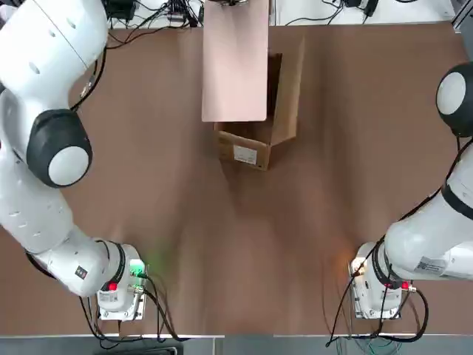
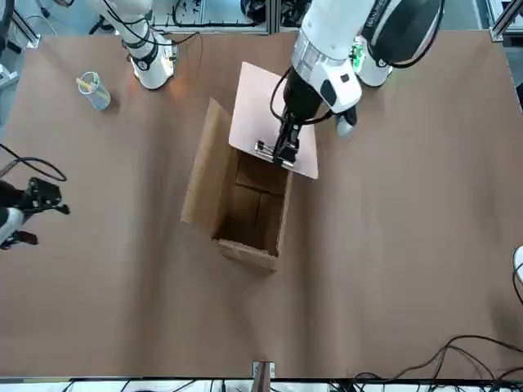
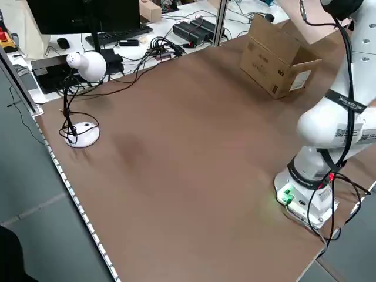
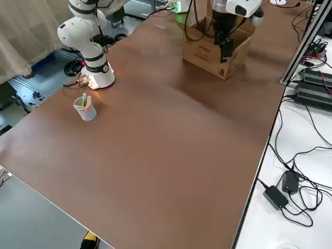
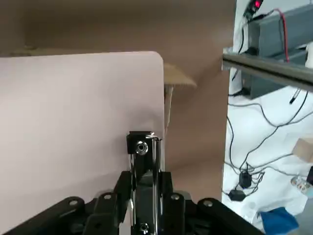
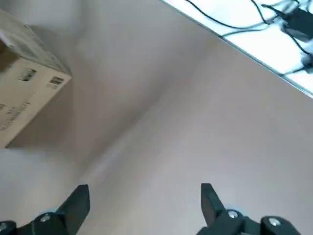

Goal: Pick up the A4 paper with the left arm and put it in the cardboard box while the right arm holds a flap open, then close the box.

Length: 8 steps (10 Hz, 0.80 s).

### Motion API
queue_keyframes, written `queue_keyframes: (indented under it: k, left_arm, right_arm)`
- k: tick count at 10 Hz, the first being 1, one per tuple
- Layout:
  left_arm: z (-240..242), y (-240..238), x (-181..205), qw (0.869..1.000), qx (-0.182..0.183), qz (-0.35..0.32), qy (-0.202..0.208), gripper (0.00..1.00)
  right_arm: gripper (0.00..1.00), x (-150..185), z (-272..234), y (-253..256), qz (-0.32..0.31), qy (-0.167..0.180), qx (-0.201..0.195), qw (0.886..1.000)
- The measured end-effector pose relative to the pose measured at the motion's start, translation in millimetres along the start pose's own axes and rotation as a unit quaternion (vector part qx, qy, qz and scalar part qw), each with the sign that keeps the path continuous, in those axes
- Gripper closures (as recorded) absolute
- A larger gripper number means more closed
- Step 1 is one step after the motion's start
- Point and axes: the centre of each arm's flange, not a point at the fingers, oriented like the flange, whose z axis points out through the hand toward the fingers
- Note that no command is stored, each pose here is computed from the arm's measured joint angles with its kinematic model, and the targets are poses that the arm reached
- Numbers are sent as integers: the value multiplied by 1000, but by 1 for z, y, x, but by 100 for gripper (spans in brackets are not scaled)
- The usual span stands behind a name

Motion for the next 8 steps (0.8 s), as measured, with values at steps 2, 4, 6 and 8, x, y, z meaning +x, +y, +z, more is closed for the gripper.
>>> queue_keyframes:
  k: [2, 4, 6, 8]
  left_arm:
    - [12, -6, -15, 1000, 2, 3, -15, 70]
    - [16, -6, -20, 1000, -4, 2, -22, 70]
    - [28, 2, -15, 999, -16, -4, -27, 70]
    - [56, 13, -3, 999, -21, -10, -22, 70]
  right_arm:
    - [0, -3, -2, 10, 87, -2, -33, 996]
    - [0, -3, 0, 11, 199, 0, -34, 979]
    - [0, -5, 2, 12, 271, -1, -34, 962]
    - [0, -8, 4, 15, 336, -4, -37, 941]
